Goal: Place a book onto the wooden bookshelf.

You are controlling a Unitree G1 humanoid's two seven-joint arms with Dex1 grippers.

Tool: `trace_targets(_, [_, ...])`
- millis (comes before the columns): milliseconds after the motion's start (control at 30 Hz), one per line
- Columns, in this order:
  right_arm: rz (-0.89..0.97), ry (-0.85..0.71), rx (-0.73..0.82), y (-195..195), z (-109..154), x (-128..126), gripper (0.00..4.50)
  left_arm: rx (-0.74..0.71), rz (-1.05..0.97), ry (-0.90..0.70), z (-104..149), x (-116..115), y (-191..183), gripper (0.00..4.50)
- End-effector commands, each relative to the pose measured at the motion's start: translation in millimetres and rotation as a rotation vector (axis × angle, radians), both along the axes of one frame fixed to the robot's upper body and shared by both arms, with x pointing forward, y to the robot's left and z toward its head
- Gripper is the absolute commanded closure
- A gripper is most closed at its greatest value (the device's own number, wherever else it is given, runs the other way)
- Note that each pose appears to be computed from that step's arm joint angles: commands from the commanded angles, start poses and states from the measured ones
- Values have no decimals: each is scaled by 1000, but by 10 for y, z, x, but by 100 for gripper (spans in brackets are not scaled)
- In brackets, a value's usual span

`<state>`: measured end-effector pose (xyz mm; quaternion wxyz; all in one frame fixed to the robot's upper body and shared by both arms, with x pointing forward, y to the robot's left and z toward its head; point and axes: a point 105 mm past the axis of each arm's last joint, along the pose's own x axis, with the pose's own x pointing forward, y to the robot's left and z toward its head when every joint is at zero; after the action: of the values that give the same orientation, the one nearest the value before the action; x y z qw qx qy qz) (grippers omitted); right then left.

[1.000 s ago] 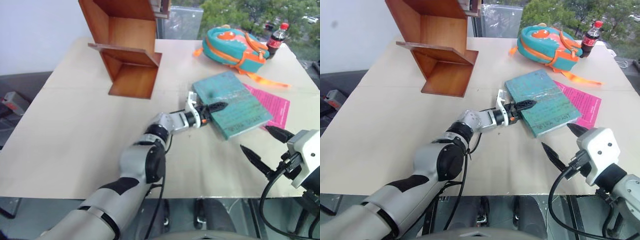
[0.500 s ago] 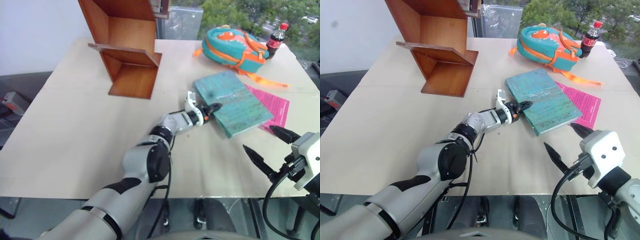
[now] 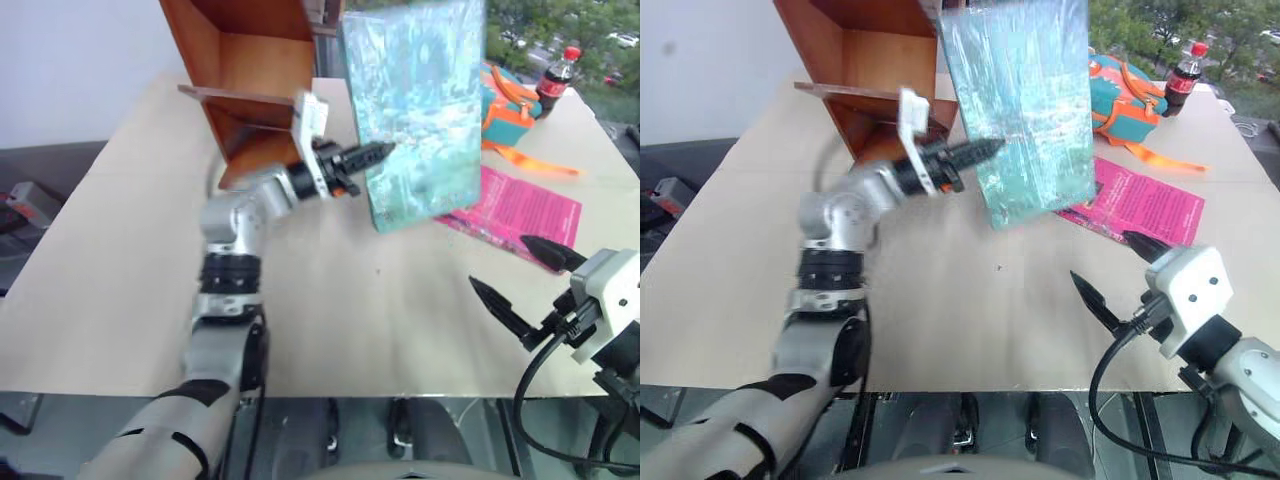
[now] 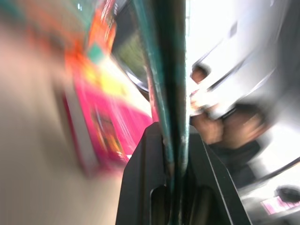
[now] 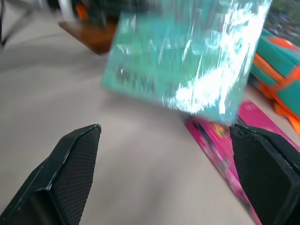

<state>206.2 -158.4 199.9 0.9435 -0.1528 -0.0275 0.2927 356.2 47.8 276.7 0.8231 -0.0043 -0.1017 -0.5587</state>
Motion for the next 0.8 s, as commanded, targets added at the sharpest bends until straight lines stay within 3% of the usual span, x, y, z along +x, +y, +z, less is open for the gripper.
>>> trace_targets(33, [43,-7,16,35,-3,74,0,226,4,-561,434,-353,-100,447])
trace_targets(167, [112,-8,32,86,-34,222,0,528,79,-1023,745,-452,101,447])
trace_targets(300, [154,-18,49,157,-38,317,0,747,211,-1129,1003,-276,455,447])
trace_targets(533, [213,-41,70,230,-40,441,0,1172,439,-947,1047,82,1214,447])
trace_targets(800, [241,-201,70,299,353,584,0,1419,560,-750,872,455,1620,447])
